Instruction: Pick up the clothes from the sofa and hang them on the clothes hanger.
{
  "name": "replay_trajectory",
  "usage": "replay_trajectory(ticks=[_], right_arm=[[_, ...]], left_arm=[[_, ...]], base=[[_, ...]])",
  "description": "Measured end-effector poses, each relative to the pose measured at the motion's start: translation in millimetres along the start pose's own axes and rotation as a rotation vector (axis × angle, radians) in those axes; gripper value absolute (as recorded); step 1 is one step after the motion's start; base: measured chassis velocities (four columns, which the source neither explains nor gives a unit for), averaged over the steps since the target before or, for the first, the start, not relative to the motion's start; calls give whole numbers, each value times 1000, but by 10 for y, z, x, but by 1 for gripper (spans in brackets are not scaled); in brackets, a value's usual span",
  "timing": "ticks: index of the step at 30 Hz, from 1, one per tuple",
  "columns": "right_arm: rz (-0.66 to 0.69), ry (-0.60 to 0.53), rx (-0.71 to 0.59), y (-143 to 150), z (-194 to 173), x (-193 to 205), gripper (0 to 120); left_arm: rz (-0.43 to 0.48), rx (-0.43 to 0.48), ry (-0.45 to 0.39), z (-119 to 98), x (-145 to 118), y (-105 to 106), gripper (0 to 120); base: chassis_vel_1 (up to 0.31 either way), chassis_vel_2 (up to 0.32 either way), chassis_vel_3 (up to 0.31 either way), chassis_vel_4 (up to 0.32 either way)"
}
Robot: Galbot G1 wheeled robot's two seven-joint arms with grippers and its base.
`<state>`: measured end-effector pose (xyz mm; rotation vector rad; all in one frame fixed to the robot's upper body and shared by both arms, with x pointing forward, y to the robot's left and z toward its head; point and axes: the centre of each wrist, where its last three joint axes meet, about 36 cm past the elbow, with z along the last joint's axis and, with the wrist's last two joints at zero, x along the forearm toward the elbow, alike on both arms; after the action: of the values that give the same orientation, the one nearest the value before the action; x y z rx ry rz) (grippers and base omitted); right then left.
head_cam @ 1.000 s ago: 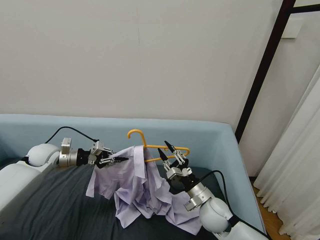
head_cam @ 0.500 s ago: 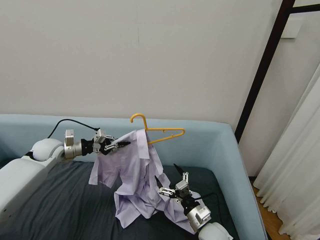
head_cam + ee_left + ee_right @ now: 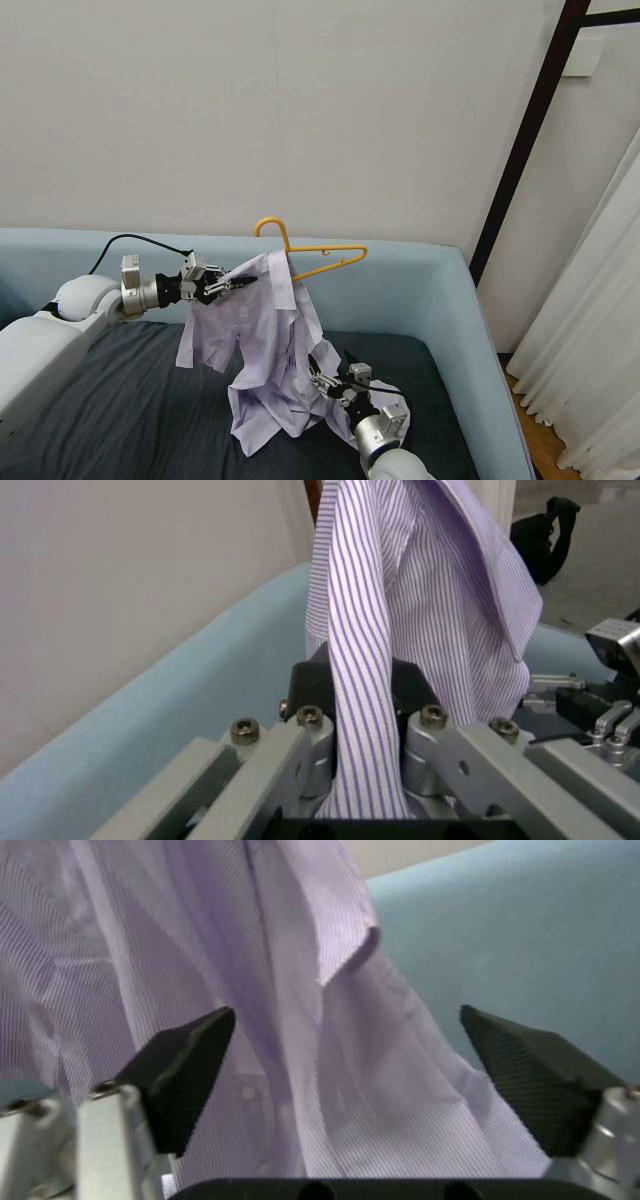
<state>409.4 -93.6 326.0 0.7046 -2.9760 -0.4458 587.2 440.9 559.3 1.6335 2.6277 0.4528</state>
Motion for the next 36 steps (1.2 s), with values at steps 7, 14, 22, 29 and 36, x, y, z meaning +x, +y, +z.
replay_trajectory(ticks=[7, 14, 22, 29, 36], right_arm=[[-11, 19, 46, 43, 103, -162, 54], [-10, 26, 55, 19, 92, -190, 31], [2, 25, 29, -41, 17, -186, 1], [-5, -15, -69, -149, -261, -232, 0], [6, -89, -225, -505, -844, -321, 0]], left_arm=[[4, 7, -6, 46, 8, -19, 6], [2, 5, -16, 46, -7, 9, 6], [9, 9, -24, 72, -64, 19, 6], [19, 9, -30, 77, -73, 30, 6], [32, 16, -60, 102, -43, 9, 6]], base=[[0, 0, 0, 0], [0, 0, 0, 0], [0, 0, 0, 0], [0, 0, 0, 0], [0, 0, 0, 0]])
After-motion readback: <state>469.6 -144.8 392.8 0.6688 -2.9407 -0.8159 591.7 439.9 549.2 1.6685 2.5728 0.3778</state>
